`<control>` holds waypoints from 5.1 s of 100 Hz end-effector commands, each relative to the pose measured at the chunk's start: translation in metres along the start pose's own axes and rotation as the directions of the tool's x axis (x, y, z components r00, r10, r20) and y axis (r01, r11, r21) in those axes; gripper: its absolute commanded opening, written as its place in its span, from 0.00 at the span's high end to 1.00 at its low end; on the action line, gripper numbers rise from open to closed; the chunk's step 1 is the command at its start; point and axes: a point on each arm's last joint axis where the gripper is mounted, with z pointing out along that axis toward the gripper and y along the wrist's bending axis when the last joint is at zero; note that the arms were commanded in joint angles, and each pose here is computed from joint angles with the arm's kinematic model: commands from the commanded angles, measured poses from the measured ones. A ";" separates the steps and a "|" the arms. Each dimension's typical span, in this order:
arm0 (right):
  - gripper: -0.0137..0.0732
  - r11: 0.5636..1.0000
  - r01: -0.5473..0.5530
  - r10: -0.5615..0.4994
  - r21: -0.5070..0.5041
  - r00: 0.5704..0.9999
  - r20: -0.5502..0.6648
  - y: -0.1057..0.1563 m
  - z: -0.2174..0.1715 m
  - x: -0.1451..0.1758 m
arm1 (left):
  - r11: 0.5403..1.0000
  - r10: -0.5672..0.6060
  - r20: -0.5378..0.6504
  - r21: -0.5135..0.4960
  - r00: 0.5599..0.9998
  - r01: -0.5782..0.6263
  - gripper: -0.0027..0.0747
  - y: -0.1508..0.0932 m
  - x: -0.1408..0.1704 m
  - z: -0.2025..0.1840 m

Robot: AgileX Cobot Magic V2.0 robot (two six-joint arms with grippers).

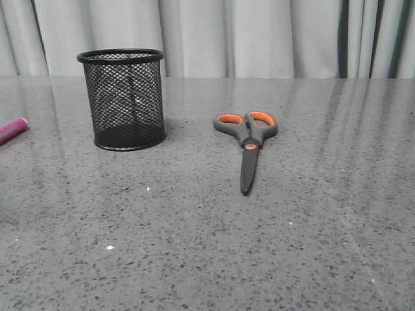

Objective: Put pen and scissors into bin
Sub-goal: 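Move the left gripper down over the pink marker and grasp it, then lift the pink marker with the left gripper over the mesh cup, then lower the marker into the mesh cup and open the left gripper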

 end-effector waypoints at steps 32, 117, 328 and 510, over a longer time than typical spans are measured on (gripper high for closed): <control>0.39 1.000 0.008 -0.008 0.004 0.996 0.086 0.003 -0.005 -0.015 | 0.999 0.040 -0.033 0.032 0.999 -0.039 0.54 -0.002 -0.053 0.023; 0.39 1.000 0.011 -0.011 0.001 0.997 0.073 0.003 -0.005 -0.014 | 0.993 0.116 -0.328 0.021 0.938 -0.116 0.54 0.025 -0.075 0.130; 0.39 1.000 0.009 -0.010 0.008 0.995 0.100 0.002 -0.005 -0.017 | 0.899 0.317 0.523 0.100 0.792 -0.426 0.99 -0.123 -0.121 0.088; 0.39 1.000 0.009 -0.010 0.008 0.995 0.100 0.002 -0.005 -0.017 | 0.893 0.369 0.369 0.115 0.853 -0.436 0.51 -0.115 -0.106 0.119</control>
